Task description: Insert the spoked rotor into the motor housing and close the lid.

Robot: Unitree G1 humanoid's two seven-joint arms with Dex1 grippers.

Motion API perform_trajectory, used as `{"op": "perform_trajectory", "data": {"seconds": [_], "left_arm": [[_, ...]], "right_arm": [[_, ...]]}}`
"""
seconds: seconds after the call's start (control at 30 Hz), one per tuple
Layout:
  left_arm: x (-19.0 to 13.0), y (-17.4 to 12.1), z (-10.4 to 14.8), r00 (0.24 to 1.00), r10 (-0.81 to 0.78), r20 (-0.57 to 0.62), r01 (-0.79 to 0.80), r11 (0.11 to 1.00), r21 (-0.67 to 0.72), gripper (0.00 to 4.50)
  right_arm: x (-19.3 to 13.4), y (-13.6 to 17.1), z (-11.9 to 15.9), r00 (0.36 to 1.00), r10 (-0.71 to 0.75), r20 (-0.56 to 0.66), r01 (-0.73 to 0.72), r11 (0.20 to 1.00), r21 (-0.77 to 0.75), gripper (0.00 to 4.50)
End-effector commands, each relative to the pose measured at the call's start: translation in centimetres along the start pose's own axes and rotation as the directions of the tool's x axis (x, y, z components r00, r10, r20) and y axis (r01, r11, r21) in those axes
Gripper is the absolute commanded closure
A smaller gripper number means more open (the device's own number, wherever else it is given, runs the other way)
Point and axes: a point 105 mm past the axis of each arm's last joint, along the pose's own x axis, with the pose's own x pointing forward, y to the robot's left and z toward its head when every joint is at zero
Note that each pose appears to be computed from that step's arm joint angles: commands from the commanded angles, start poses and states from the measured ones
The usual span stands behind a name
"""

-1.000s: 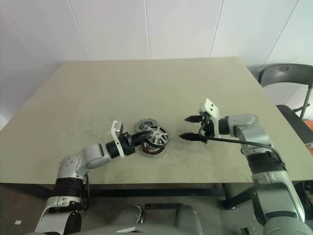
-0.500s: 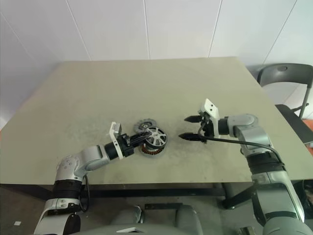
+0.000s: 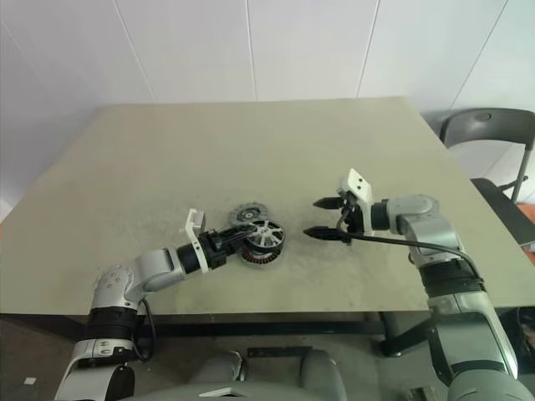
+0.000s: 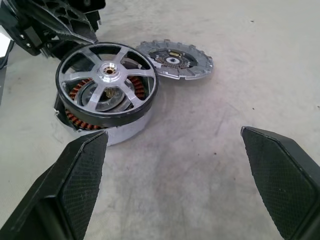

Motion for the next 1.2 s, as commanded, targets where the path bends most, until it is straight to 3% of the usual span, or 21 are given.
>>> {"op": "perform_trajectory", "data": {"seconds": [0.03,0.13,0.17,0.63,1.2], "left_arm": [[-0.2,-0.6,0.1,1.0,0.001,-0.005,-0.001,0.999,0.033,1.07],[-0.2,-0.9,0.2,1.0,0.003,0.0,-0.003,0.999,0.04,0.12],[-0.2,-1.2,0.2,1.0,0.0,-0.001,0.0,0.999,0.045,0.05],[-1.1,-1.7,0.8,0.988,0.14,-0.062,-0.127,0.975,0.18,0.05],[-2.5,-3.6,1.7,0.983,0.173,-0.058,-0.155,0.958,0.24,0.05]], "right_arm": [[-0.1,-0.3,1.5,1.0,-0.006,0.024,0.007,0.999,-0.052,0.0],[0.0,-0.2,1.4,1.0,-0.004,0.025,0.005,0.999,-0.051,0.0],[0.1,-0.2,1.4,1.0,-0.002,0.025,0.004,0.999,-0.051,0.0],[0.4,0.1,1.2,1.0,0.011,0.018,-0.01,0.998,-0.055,0.0],[0.6,0.2,1.2,1.0,0.014,0.02,-0.013,0.998,-0.057,0.0]]}}
